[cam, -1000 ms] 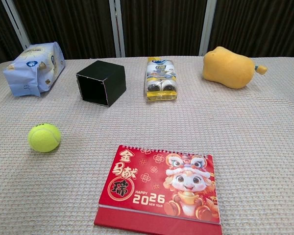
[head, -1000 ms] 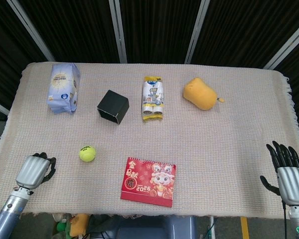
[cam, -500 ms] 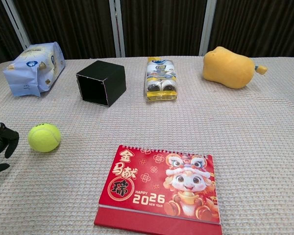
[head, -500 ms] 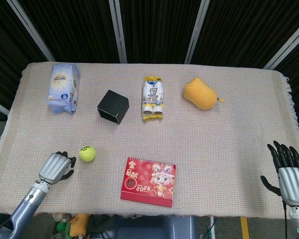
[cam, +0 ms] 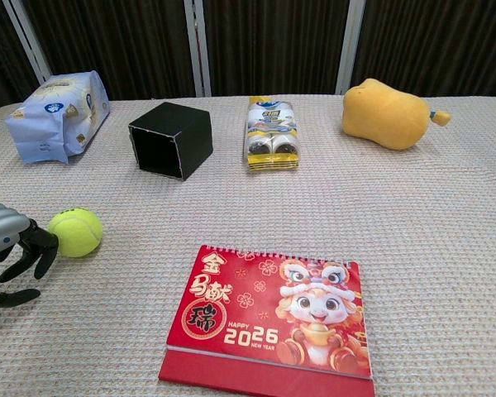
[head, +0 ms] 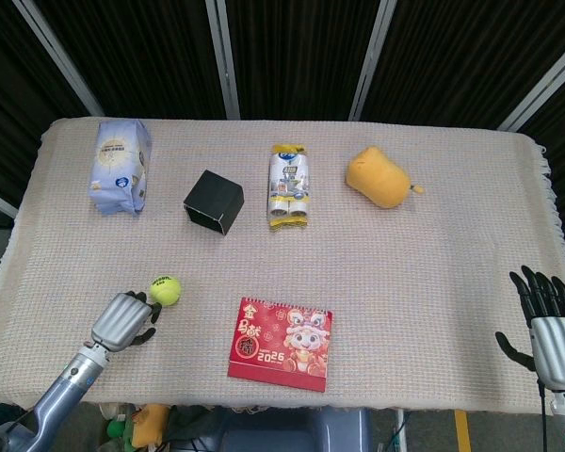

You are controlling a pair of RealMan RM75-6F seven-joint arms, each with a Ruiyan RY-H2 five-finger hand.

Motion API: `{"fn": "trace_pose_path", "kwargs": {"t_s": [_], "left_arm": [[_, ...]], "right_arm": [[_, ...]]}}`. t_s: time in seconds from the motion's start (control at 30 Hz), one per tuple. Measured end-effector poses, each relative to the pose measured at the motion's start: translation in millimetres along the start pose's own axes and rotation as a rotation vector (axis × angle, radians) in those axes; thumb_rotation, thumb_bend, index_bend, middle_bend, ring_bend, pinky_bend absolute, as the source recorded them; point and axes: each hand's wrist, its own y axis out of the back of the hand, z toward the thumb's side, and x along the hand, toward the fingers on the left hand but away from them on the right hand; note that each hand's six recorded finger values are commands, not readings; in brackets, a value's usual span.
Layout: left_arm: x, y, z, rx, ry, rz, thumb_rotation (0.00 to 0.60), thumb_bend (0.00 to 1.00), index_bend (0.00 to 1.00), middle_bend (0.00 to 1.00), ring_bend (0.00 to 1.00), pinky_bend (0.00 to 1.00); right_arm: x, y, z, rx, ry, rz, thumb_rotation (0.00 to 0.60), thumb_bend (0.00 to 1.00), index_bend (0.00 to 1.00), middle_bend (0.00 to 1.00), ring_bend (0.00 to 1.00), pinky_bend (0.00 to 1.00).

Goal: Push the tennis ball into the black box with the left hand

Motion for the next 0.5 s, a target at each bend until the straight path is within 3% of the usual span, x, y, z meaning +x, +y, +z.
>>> {"fn": "trace_pose_path", "kwargs": {"t_s": [0.5], "left_arm": [[22.5,3.1,-7.1,-0.023,0.013,-0.005,0.600,0.24,0.52,0.69,0.46,0.56]], "right_arm": [[0.1,2.3,-1.3,-0.005,0.000,-0.008,0.600,0.29,0.00,0.00,0.00,0.02]]}}
